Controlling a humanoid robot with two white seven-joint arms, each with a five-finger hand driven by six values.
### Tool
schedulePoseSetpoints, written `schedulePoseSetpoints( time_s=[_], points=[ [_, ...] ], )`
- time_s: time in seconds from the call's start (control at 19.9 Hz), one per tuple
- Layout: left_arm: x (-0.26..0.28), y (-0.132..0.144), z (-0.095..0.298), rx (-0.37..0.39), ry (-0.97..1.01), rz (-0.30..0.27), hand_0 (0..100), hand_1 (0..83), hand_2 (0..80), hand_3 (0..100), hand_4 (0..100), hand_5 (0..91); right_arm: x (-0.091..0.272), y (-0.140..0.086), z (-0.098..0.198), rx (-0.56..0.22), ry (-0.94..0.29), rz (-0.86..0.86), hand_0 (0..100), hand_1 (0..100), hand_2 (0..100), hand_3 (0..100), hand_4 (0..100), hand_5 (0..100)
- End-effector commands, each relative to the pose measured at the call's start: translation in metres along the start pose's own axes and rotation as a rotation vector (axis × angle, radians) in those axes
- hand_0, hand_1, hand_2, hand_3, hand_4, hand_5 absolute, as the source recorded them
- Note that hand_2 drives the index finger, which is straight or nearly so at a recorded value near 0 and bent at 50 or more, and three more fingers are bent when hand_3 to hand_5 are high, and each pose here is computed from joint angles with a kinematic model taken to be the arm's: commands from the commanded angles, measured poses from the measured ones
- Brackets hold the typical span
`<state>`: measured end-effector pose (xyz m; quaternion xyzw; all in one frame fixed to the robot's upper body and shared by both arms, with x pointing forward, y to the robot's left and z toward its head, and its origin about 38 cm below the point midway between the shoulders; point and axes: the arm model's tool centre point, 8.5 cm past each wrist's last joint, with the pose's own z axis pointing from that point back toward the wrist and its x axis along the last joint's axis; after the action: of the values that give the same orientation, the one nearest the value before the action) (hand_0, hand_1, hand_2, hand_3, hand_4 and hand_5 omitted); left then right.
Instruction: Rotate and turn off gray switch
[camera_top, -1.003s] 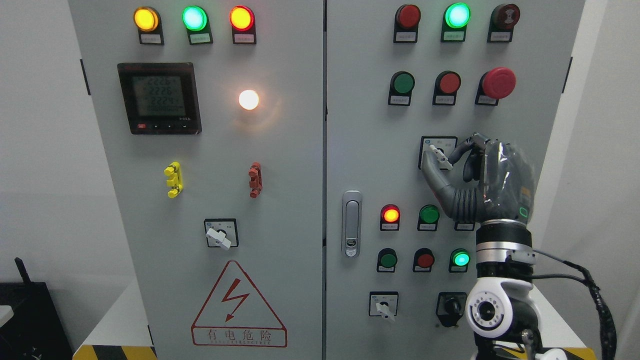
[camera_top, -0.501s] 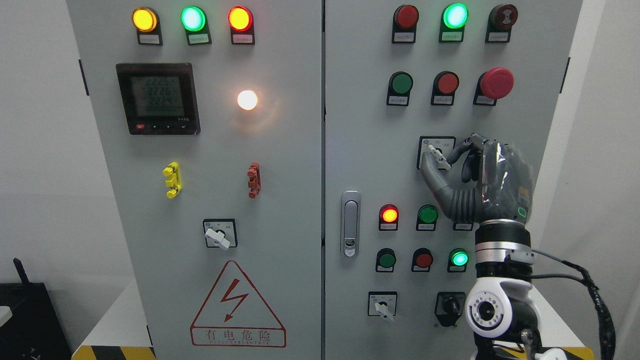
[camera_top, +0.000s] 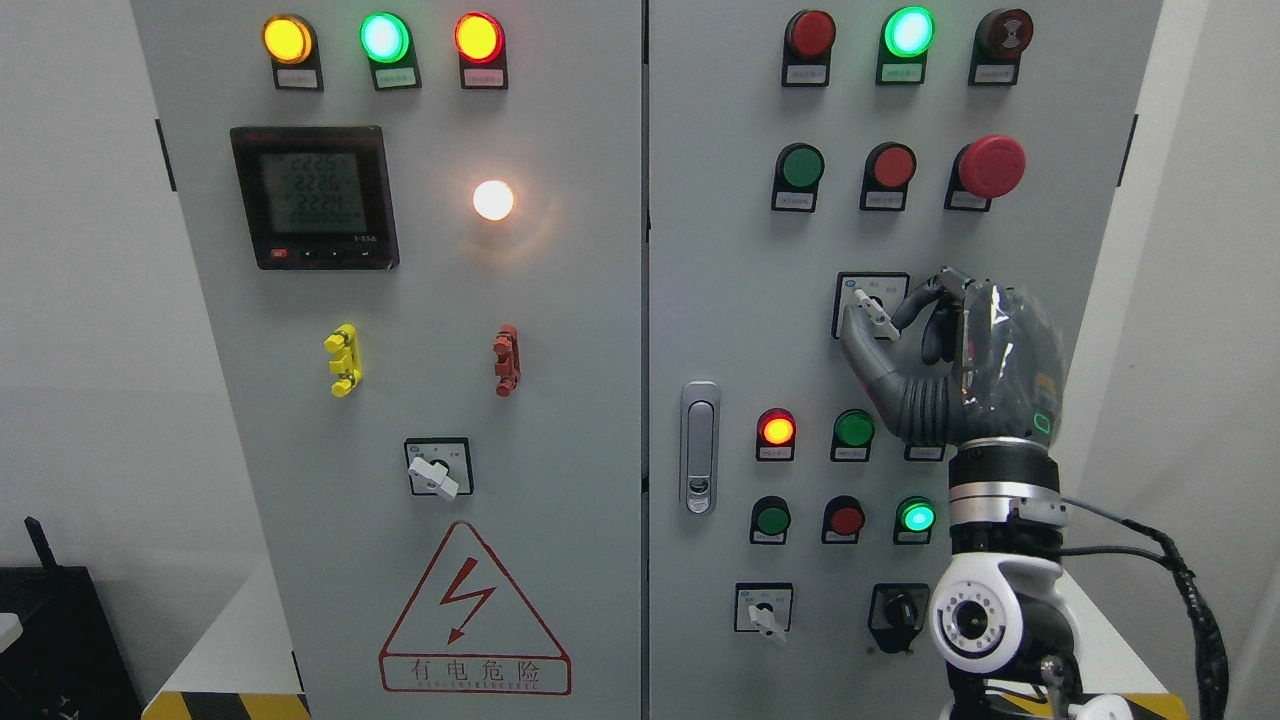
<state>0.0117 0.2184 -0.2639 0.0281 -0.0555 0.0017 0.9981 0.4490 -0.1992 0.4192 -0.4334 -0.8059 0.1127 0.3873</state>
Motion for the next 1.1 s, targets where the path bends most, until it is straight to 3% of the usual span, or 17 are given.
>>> schedulePoseSetpoints(
  time_s=[0.0,0.4,0.55,1.05],
  points=[
    [0.0143,-0.0002,-0.0015,0.001,-0.033,0.029,12,38.9,0.0,0,0,0.0,-0.0001,0.0015,-0.0017,0.004,0.001,-0.001,28,48,68,100,99,100],
    [0.0143,-0.0002,-0.0015,0.001,-0.033,0.029,12,38.9,0.0,0,0,0.0,0.0003,0.002,-0.0016,0.006,0.0,-0.001,29,46,69,100,99,100],
    [0.0143,-0.0001,-0.0015,0.001,-0.033,0.029,12,38.9,0.0,0,0,0.0,0.0003,0.002,-0.0016,0.006,0.0,-0.001,34,45,69,100,100,100],
    [0.0141,0.0008,-0.0015,0.003,-0.031,0.028,12,38.9,0.0,0,0,0.0,0.0008,0.0024,-0.0015,0.008,-0.001,-0.002,38,45,70,100,100,100]
  ],
)
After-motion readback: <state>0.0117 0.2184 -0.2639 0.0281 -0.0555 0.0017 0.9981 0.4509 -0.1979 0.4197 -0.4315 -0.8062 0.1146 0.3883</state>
